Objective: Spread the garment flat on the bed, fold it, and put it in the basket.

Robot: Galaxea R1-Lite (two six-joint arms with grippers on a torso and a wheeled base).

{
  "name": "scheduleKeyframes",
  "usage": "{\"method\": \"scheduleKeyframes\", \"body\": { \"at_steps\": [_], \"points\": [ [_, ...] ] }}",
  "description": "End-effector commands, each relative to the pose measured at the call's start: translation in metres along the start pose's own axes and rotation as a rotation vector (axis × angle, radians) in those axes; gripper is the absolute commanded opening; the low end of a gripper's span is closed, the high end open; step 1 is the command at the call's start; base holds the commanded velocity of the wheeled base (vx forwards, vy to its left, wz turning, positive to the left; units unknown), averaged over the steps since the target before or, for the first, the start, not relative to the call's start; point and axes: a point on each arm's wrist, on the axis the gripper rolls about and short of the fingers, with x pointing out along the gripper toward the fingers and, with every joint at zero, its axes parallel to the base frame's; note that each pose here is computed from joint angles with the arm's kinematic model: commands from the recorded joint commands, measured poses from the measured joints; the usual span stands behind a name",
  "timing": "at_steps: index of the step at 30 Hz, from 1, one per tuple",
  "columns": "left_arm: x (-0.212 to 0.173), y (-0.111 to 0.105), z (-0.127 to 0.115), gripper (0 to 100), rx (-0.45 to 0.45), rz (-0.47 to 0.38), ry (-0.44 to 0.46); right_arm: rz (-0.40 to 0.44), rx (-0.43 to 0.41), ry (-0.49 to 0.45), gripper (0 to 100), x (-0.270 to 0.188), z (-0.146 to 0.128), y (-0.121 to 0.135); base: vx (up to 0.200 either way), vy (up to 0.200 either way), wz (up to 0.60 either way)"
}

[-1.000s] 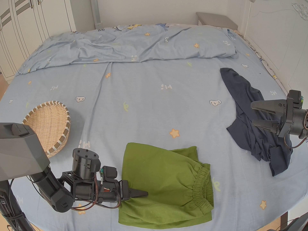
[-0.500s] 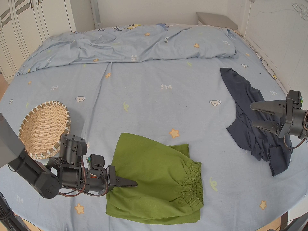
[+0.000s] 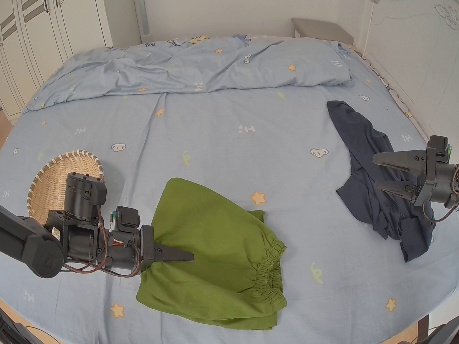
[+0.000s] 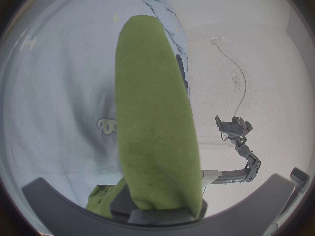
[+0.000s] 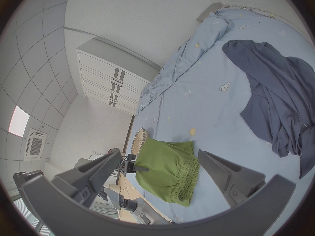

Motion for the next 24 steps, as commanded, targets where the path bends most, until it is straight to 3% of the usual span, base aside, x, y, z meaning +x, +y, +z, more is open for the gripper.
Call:
{"method": "scheduleKeyframes", "body": {
  "at_steps": [1,22,24],
  "points": [
    [-0.003,-0.01,-0.003,0,0.038,-0.02,0.003,0.001,-0.001,-0.001,100,0.0,0.0,0.0,0.0,0.2,0.0],
    [0.008,-0.017,-0.015,0,0.058,-0.031,0.062,0.004,-0.004,-0.003,100,-0.001,0.0,0.001,0.0,0.2,0.0],
    [0.008,-0.018,-0.016,0,0.063,-0.025,0.054,0.005,-0.006,-0.005,100,-0.002,0.0,0.002,0.0,0.0,0.0]
  ]
}}
